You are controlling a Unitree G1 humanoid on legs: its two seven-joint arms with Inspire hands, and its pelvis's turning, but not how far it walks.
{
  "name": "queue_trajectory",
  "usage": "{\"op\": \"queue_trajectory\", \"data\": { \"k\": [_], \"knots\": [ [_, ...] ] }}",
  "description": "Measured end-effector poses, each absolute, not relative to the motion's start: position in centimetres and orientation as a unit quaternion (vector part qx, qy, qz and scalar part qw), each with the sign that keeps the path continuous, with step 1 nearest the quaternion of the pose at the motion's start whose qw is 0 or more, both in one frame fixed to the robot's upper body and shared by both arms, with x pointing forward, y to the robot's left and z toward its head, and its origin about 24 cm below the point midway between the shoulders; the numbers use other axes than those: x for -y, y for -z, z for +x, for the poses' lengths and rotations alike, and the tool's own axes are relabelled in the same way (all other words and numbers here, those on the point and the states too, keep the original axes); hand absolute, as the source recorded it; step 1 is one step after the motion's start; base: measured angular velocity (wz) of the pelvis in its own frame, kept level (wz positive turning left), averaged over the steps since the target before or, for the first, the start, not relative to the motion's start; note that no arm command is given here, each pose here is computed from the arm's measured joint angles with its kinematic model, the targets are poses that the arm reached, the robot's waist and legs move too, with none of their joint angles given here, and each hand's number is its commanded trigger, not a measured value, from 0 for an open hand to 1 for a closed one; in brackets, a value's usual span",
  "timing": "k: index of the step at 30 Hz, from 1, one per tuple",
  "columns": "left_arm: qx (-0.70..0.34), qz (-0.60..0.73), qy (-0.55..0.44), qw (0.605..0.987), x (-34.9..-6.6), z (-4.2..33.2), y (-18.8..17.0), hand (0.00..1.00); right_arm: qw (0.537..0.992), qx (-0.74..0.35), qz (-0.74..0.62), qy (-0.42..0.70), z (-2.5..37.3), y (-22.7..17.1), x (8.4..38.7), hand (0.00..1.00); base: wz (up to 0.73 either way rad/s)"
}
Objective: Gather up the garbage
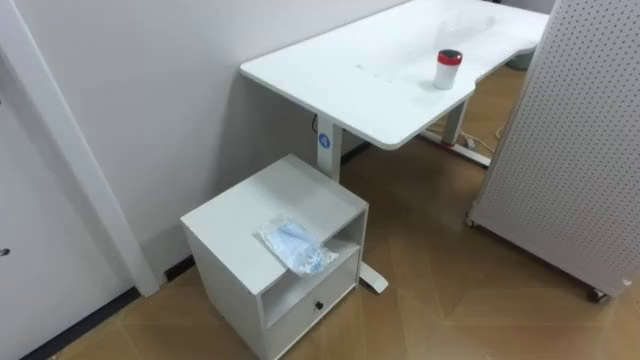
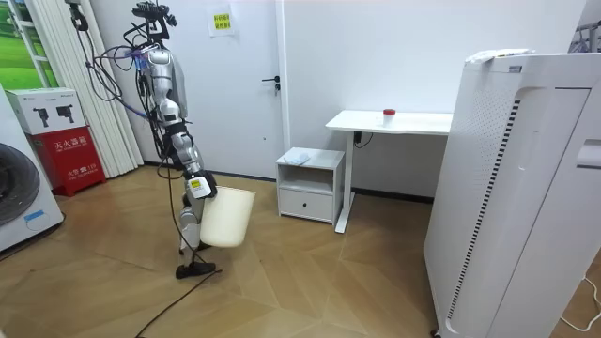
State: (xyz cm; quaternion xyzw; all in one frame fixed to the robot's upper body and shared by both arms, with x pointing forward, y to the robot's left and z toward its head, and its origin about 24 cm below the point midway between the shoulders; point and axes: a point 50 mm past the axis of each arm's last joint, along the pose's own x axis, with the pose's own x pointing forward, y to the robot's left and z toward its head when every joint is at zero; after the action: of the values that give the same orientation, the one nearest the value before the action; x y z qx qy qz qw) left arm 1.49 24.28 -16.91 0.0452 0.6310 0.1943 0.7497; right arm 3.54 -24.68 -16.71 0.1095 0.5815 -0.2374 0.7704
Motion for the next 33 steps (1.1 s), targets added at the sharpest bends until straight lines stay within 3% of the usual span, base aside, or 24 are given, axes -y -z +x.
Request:
{"op": "queue_trajectory", "data": {
  "k": [19, 33],
  "knots": [
    [-0.659, 0.053, -0.182, 0.728, -24.3, -0.1, 17.0, 0.0, 0.762, -0.595, 0.12, 0.227, 3.2, 16.8, 24.5, 1.0, 0.0],
    [-0.713, 0.066, -0.173, 0.677, -24.7, -3.6, 16.7, 0.0, 0.745, -0.6, 0.137, 0.258, 1.6, 16.8, 25.1, 1.0, 0.1]
  ]
}}
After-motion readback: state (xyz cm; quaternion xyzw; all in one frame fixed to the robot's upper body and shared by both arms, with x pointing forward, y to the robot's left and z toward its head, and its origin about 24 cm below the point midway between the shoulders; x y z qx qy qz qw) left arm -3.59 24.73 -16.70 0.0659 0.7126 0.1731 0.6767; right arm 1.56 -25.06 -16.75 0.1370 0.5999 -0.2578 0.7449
